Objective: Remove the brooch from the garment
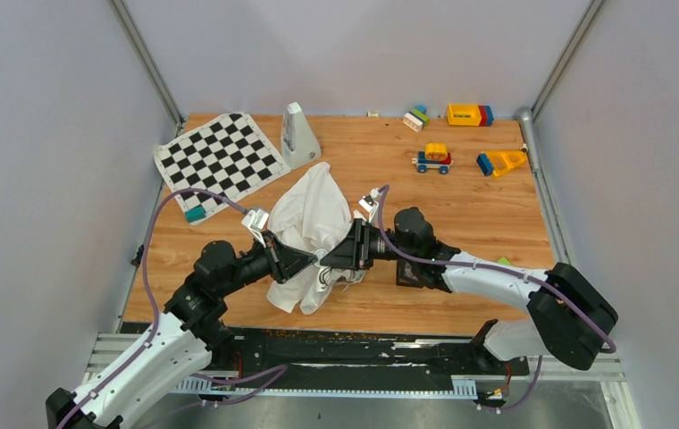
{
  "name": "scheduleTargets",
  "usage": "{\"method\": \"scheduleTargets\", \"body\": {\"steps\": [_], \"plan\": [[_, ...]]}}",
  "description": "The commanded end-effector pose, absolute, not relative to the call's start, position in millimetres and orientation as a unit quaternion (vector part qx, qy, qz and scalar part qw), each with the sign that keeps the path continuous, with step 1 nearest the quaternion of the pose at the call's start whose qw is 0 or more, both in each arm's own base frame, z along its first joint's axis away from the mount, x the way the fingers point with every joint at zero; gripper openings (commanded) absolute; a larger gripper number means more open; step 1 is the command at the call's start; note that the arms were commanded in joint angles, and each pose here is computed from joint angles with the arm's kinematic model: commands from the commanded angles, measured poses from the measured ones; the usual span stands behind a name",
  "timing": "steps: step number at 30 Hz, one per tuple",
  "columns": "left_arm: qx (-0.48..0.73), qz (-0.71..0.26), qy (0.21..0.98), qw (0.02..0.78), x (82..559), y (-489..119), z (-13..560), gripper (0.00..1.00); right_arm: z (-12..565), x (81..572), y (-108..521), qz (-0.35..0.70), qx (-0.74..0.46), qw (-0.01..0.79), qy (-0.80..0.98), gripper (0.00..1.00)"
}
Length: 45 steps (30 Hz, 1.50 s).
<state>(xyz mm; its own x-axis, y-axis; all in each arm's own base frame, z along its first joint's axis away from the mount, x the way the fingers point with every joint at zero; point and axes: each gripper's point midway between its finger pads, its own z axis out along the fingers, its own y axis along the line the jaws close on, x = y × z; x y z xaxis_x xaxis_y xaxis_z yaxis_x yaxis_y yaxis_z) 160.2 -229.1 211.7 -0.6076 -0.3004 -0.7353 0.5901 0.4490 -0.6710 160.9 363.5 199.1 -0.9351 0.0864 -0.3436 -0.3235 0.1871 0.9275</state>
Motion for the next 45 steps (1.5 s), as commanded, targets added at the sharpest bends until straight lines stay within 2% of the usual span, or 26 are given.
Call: {"method": "scheduleTargets", "body": {"steps": [1,5,16,20,25,32,35,36,39,42,45], "plan": [[0.092,-0.457,0.780,0.418,159.1,-215.1,201.8,0.00,220.6,167.6,361.0,0.628,-0.093,0.229,0.738,0.43],[0.082,-0.412,0.810,0.409,164.4,-204.8,190.3,0.00,208.2,169.4,353.4,0.609,-0.093,0.248,0.747,0.54],[0.092,-0.360,0.850,0.373,169.6,-201.3,187.9,0.00,178.1,184.2,356.2,0.554,-0.091,0.265,0.784,0.55],[0.095,-0.319,0.876,0.350,168.9,-191.5,182.7,0.00,177.8,191.4,350.8,0.523,-0.103,0.295,0.793,0.63],[0.105,-0.283,0.893,0.335,170.3,-184.2,189.1,0.00,177.8,198.6,343.8,0.490,-0.104,0.311,0.808,0.79],[0.150,-0.270,0.908,0.283,159.6,-186.7,195.3,0.00,165.5,184.0,373.8,0.490,-0.145,0.275,0.814,0.82],[0.166,-0.278,0.907,0.271,156.9,-191.0,197.2,0.00,168.8,177.0,388.6,0.509,-0.166,0.264,0.803,0.74],[0.166,-0.276,0.907,0.272,157.9,-191.1,198.7,0.00,169.6,176.5,391.6,0.511,-0.170,0.262,0.801,0.68],[0.169,-0.264,0.909,0.274,158.7,-186.9,199.2,0.00,173.8,182.4,394.2,0.508,-0.167,0.270,0.801,0.36],[0.170,-0.251,0.914,0.269,159.2,-183.3,194.9,0.00,183.4,191.9,391.8,0.502,-0.158,0.289,0.800,0.15],[0.175,-0.255,0.916,0.257,156.7,-185.5,188.2,0.00,191.2,208.8,384.8,0.492,-0.133,0.303,0.805,0.02]]}}
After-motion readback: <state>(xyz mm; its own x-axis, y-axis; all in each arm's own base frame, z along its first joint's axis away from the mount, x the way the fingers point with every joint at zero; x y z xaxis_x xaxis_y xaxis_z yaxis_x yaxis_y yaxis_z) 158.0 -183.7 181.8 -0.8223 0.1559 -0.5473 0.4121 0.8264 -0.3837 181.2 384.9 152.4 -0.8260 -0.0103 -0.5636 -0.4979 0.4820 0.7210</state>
